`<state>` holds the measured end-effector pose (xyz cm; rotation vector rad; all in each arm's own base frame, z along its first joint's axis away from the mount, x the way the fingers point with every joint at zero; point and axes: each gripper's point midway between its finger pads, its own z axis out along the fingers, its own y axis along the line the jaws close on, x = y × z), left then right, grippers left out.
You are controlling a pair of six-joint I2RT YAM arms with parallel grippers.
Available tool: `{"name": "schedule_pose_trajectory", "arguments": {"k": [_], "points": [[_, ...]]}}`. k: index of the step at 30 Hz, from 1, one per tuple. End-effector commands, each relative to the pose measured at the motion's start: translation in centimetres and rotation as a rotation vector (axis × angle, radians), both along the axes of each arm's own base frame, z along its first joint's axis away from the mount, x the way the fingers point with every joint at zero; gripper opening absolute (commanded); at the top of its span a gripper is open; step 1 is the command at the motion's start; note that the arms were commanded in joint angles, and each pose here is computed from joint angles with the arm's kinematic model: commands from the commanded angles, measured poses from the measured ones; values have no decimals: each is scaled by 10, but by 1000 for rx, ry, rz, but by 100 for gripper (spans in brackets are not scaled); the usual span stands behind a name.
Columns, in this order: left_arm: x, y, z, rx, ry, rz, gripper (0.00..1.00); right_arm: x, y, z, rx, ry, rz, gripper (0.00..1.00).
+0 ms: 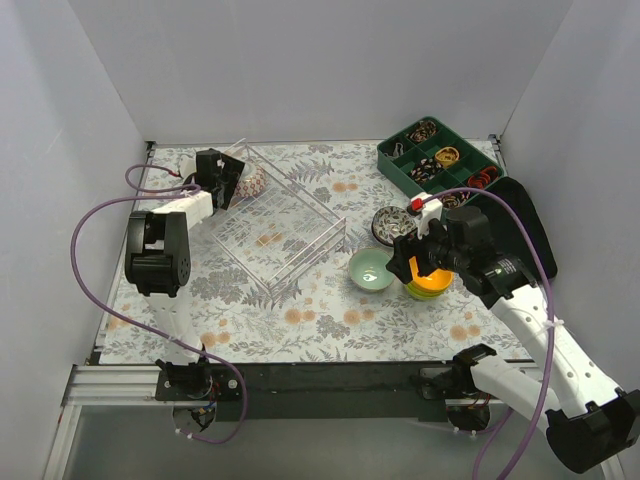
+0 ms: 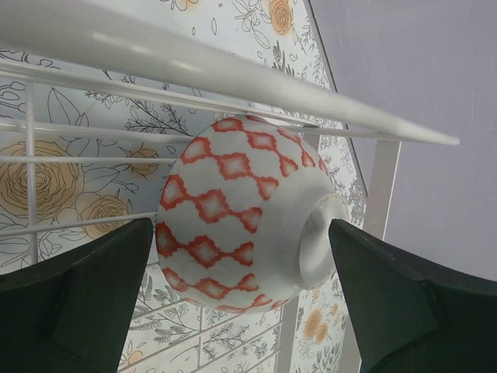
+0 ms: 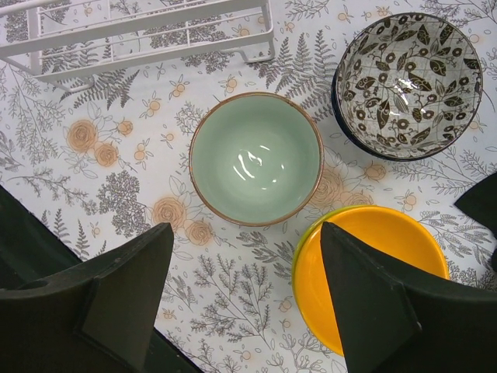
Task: Unload the bowls from the dish rack
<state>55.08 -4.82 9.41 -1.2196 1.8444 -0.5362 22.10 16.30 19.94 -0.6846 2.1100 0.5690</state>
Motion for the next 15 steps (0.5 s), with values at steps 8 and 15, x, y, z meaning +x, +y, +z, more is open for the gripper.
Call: {"name": "schedule_pose_trajectory", "arguments": {"k": [8, 15], "points": [[-7, -7, -27, -28, 75, -31, 88, 5, 2, 7, -4, -36, 16, 84], [-12, -4, -4, 3, 36, -44, 62, 5, 2, 9, 0, -41, 18, 84]]}}
